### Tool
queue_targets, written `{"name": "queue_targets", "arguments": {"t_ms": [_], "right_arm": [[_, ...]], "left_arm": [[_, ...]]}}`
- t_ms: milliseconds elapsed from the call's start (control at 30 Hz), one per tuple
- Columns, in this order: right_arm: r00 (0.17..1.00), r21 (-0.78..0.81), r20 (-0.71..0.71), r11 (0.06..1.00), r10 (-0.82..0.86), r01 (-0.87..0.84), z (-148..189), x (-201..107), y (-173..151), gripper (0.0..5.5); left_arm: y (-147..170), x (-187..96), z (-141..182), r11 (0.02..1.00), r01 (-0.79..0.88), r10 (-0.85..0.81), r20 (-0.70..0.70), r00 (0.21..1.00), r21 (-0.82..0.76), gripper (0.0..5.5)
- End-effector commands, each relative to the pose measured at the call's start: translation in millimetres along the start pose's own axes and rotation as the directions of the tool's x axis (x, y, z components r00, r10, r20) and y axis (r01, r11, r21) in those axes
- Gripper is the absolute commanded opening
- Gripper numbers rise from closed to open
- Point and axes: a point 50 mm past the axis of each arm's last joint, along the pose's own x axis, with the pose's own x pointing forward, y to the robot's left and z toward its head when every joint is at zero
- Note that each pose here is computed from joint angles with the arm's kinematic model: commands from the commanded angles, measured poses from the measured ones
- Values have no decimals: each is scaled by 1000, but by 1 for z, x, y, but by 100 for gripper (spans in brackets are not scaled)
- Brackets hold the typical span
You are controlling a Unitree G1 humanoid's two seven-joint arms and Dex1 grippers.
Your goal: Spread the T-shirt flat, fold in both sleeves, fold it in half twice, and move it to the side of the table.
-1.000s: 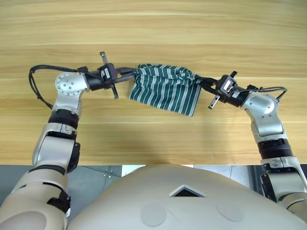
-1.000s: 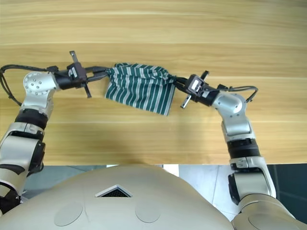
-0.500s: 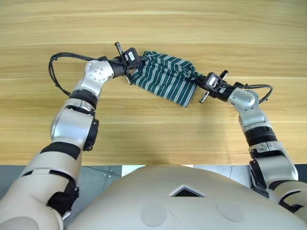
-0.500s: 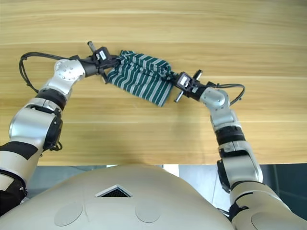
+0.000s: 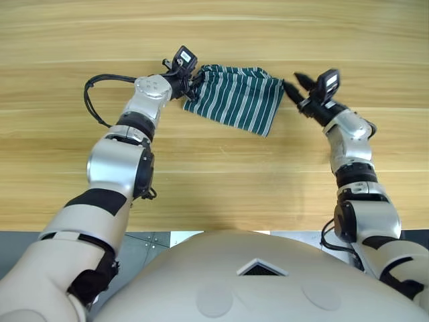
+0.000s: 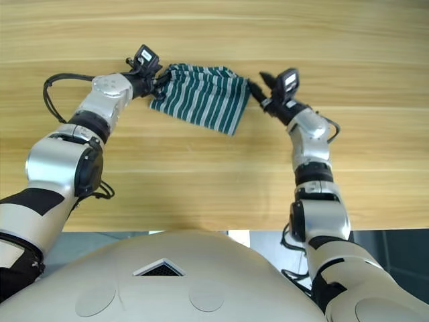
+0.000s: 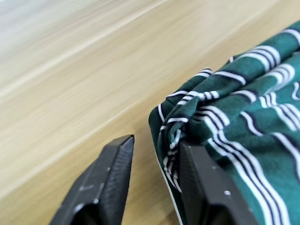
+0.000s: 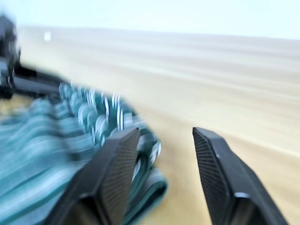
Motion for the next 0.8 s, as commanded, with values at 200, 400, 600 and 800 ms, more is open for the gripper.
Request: {"name": "queue_targets", "arguments": {"t_ms": [200,400,600,800], "right_arm": [[950,369,49,889,-309,270,3,23,-23,369],[950,-10,302,996,-83,90,36,34,3,482],[928,-468,279,879,246,-92,42,53,63,533],[946,-656,113,738,304,-159,35,77,87,482]], "left_arm": [[9,5,55,771,56,109,217,970,-634,221],[39,-21,94,854,169,178,583,793,-491,221],[8,-49,37,864,254,-456,462,761,434,221],[4,-69,3,768,265,-545,378,748,583,118]]}}
